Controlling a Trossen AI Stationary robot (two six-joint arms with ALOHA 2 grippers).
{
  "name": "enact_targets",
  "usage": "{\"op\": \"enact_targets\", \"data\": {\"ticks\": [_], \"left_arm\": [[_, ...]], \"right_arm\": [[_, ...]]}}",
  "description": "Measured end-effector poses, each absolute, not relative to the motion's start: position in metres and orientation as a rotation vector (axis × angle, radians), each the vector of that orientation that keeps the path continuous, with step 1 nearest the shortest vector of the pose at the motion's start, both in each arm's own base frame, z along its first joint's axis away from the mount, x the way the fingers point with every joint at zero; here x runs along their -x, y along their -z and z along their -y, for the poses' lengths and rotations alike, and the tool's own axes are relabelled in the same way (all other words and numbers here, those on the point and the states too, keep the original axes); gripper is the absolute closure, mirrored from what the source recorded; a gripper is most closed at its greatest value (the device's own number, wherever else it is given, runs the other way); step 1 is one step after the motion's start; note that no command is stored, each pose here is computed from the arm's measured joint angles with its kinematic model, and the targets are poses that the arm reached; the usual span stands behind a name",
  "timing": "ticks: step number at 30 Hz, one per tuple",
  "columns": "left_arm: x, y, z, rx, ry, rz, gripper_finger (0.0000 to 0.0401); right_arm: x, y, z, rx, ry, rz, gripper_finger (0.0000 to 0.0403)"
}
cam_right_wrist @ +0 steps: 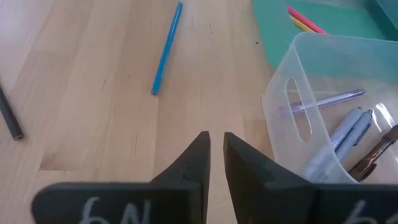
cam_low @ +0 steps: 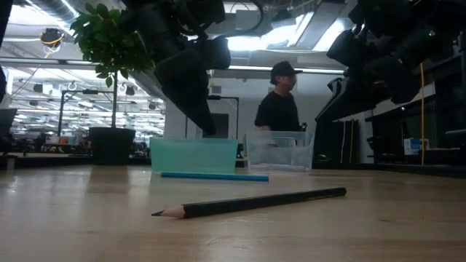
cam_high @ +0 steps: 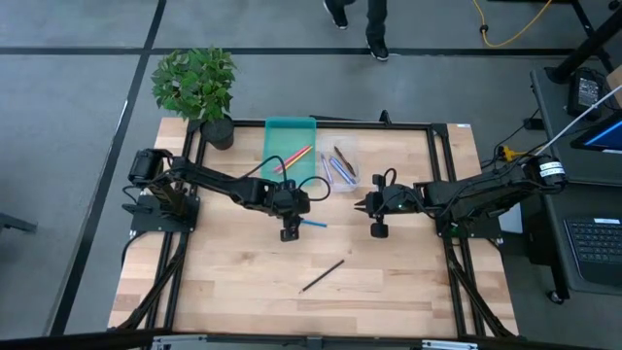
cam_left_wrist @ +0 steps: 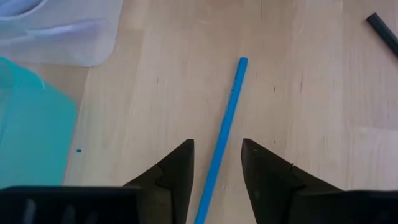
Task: Sort pens & pencils
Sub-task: Put the blue pencil into the blue bin
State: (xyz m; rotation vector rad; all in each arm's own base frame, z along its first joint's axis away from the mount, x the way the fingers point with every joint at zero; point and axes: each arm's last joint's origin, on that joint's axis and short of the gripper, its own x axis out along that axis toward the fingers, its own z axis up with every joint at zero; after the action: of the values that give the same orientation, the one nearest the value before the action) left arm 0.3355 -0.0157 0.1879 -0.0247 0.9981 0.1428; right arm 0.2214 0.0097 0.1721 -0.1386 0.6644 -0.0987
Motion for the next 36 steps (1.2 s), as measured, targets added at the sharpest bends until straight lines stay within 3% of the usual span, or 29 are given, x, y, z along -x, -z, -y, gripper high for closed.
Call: {"op": "enact_targets", "data": {"ticks": [12,36], "left_arm": [[-0.340,-0.169,0.005,0.056,-0.072,-1.072,0.0275],[-0.365,-0.172,0.003,-0.019,0.027,-1.254,0.0275]], "right_arm": [[-0.221,-0.172,-0.010,0.135,0.092,-0.669,0.0354],[-0.217,-0.166,-0.009,0.116,0.101,-0.738,0.0354]]}}
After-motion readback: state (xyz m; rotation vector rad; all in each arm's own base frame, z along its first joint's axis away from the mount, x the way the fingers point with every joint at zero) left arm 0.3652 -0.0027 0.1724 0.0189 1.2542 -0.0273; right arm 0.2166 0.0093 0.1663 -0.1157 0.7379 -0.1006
